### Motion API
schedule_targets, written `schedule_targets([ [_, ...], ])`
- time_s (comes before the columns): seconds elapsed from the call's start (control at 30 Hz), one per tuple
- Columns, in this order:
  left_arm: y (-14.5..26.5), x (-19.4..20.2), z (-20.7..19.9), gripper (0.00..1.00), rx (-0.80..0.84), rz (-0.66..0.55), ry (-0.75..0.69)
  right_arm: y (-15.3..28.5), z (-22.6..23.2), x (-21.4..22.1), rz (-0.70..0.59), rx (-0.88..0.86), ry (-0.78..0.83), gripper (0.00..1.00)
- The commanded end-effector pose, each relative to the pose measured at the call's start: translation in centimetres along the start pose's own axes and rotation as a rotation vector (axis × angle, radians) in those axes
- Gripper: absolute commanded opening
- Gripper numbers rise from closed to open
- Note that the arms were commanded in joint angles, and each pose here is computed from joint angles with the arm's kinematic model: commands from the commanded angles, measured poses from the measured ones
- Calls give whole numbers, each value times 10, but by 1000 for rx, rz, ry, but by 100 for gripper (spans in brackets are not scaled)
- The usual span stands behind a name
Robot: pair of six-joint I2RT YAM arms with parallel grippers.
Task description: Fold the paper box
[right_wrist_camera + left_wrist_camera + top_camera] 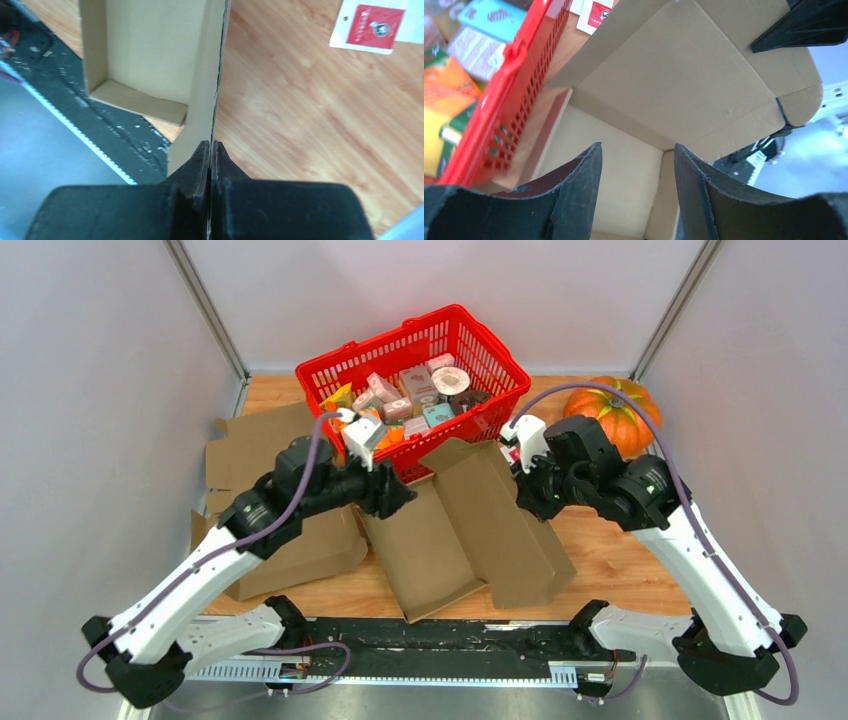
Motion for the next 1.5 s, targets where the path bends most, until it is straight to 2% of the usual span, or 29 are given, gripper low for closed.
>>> schedule_targets([
  [0.0,-22,-49,-4,64,86,-129,-267,-2,2,-2,42,-17,117,0],
  [0.13,-35,-60,4,64,80,-173,-462,-1,13,-9,-3,-91,120,0],
  [0.27,-45,-74,26,66,-41,-160,-580,3,16,-10,-14,-112,135,0],
  [0.4,-60,-80,29,65,31,-124,-591,3,16,-8,-10,-115,143,0],
  [0.5,-72,-80,26,66,144,-108,-564,4,17,-10,-27,-121,146,0],
  [0.53,-71,-84,14,65,234,-120,-589,4,17,-11,-30,-122,146,0],
  [0.63,-82,-68,4,58,361,-57,-561,6,18,-14,-45,-126,150,0],
  [0.83,-89,-54,-1,38,431,-31,-547,12,19,-21,-87,-126,160,0],
  [0.9,-87,-55,1,22,414,-32,-550,14,17,-23,-97,-109,151,0],
  [0.93,-89,-57,8,19,355,-23,-541,15,15,-24,-108,-95,136,3],
  [0.97,-90,-61,12,14,315,-31,-534,15,9,-30,-140,-46,115,17],
  [1.03,-89,-64,23,6,215,-25,-477,17,4,-32,-191,6,20,66],
  [1.07,-84,-73,25,5,170,-64,-466,18,-7,-40,-246,87,-29,75],
  [1.1,-83,-74,29,3,125,-76,-438,21,-11,-41,-287,127,-155,83],
  [1.13,-84,-69,40,0,38,-76,-363,30,-20,-40,-349,186,-231,95],
  [1.17,-75,-74,41,0,-4,-112,-338,42,-36,-45,-450,295,-332,100],
  [1.2,-76,-58,46,0,-48,-97,-251,49,-40,-46,-519,310,-423,100],
  [1.27,-58,-69,65,0,-227,-195,-164,72,-61,-41,-687,412,-507,100],
  [1.3,-54,-57,76,0,-314,-203,-69,87,-70,-36,-754,455,-529,100],
  [1.33,-48,-61,80,0,-345,-244,-24,97,-84,-32,-803,559,-550,100],
  [1.37,-36,-65,79,0,-359,-283,10,105,-89,-29,-829,591,-561,100],
  [1.47,-13,-65,90,0,-468,-331,148,119,-92,-29,-874,610,-556,100],
])
Point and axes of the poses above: each gripper's point midway between its finger pads, its own y axis back along the fingers, its own z axis along the line the jaws close on, x = y × z, the point moved 3 cm from there along y, back along the fingers, and after that the axes turned 9 degrees about -y, right-handed, at the moved point
